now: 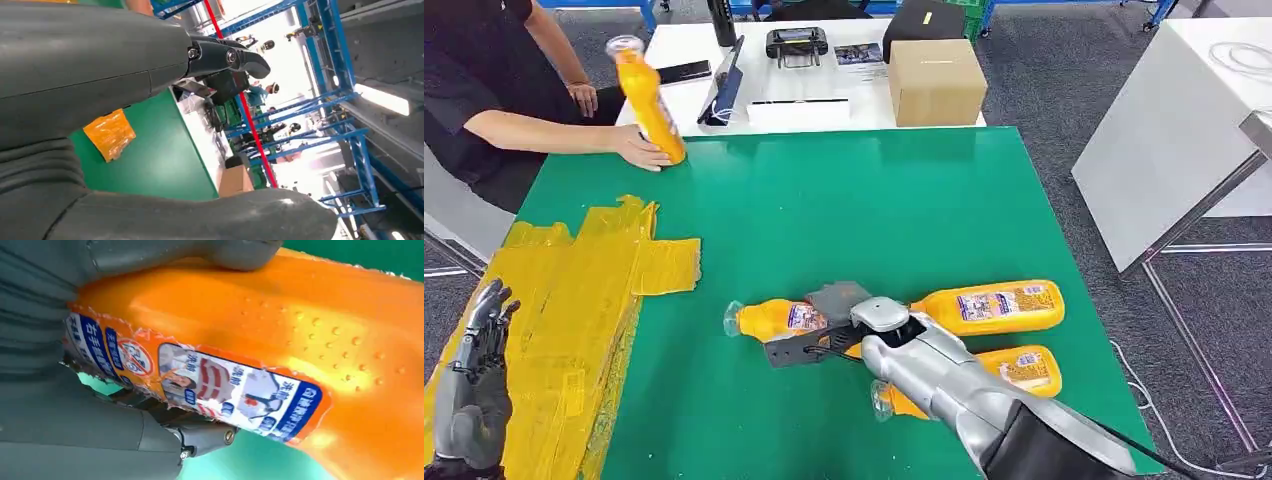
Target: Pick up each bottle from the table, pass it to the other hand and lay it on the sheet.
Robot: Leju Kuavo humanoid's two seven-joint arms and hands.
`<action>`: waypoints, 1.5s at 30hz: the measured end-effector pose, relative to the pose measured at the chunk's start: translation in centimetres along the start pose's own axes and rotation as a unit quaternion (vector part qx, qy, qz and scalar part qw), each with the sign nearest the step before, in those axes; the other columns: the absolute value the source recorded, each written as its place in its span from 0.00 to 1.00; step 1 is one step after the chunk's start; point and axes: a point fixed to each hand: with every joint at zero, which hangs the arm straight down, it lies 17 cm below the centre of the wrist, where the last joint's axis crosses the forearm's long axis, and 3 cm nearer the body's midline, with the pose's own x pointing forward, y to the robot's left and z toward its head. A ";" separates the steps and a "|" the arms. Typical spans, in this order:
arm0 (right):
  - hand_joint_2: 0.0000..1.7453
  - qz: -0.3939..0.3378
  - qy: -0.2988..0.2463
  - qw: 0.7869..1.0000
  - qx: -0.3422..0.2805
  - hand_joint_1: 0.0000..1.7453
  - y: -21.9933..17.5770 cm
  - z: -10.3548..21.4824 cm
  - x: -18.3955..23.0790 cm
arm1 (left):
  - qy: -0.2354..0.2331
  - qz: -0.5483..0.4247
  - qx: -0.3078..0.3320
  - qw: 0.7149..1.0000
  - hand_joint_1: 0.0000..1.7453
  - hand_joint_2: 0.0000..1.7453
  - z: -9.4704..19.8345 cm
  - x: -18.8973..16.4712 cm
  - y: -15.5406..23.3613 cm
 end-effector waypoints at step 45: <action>1.00 -0.318 -0.263 0.839 -0.356 1.00 -12.6 14.8 16.9 | 0.093 0.349 0.074 0.930 0.00 1.00 4.1 1.1 -8.8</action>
